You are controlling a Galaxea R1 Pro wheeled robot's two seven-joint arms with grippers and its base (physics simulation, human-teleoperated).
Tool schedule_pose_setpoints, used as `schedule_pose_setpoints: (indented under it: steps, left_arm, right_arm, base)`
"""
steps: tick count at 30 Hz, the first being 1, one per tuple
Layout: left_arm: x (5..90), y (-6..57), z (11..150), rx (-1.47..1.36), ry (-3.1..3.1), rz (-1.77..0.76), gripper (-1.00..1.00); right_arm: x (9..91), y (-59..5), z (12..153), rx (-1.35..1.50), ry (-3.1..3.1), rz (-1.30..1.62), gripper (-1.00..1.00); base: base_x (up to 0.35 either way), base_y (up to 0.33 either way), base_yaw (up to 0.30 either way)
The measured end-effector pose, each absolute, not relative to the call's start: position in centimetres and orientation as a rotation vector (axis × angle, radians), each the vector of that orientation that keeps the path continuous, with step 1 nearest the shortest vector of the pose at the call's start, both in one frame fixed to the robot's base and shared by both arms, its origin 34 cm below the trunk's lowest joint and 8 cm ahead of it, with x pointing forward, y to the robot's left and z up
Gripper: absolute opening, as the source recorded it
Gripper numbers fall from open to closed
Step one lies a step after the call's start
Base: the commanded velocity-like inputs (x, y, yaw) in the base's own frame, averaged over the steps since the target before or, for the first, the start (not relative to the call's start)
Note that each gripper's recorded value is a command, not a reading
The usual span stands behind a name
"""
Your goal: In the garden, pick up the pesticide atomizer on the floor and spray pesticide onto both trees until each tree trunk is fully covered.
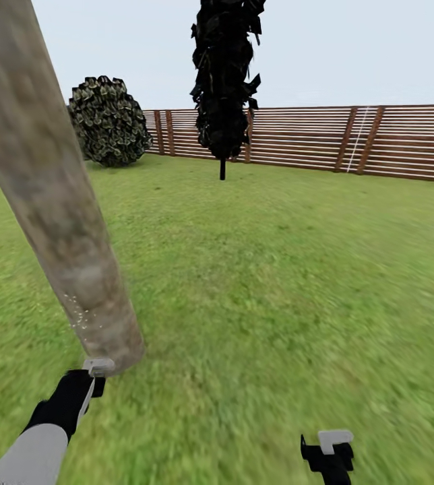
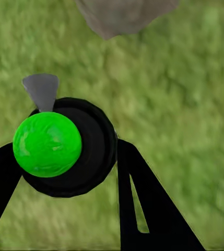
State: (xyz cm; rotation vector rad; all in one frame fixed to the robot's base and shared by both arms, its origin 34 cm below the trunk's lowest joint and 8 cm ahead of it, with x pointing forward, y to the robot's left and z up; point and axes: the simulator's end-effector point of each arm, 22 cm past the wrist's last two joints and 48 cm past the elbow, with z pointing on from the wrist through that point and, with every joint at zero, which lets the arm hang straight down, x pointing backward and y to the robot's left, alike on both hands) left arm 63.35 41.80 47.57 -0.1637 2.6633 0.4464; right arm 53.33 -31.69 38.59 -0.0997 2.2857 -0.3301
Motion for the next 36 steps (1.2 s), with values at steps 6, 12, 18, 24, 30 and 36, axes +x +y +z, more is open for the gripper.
schedule_pose_setpoints:
  steps: [6,12,18,24,30,36]
  left_arm:
    - [63.1,41.8,46.4,-0.146,2.615,0.499,-1.00]
    - [63.1,41.1,46.2,-0.141,2.614,0.497,-1.00]
    - [63.2,42.0,46.5,-0.138,2.607,0.518,-1.00]
    - [63.4,41.4,46.6,-0.128,2.602,0.512,-1.00]
    - [62.6,43.9,47.2,-0.177,2.586,0.648,-1.00]
    - [62.4,42.6,46.7,-0.198,2.597,0.618,-1.00]
  right_arm:
    - [53.3,-31.7,38.6,-0.100,2.286,-0.330,1.00]
    - [53.3,-31.7,38.6,-0.100,2.285,-0.330,1.00]
    - [53.3,-31.7,38.6,-0.100,2.285,-0.330,1.00]
    - [53.3,-31.7,38.6,-0.100,2.285,-0.330,1.00]
    - [53.3,-31.7,38.6,-0.100,2.285,-0.330,1.00]
    - [53.3,-31.6,38.6,-0.100,2.286,-0.329,1.00]
  base:
    - [0.223,-0.205,0.276]
    - [0.227,-0.203,0.178]
    - [0.178,-0.219,0.007]
    - [-0.032,-0.272,0.021]
    - [-0.017,-0.276,0.239]
    - [-0.009,-0.276,0.273]
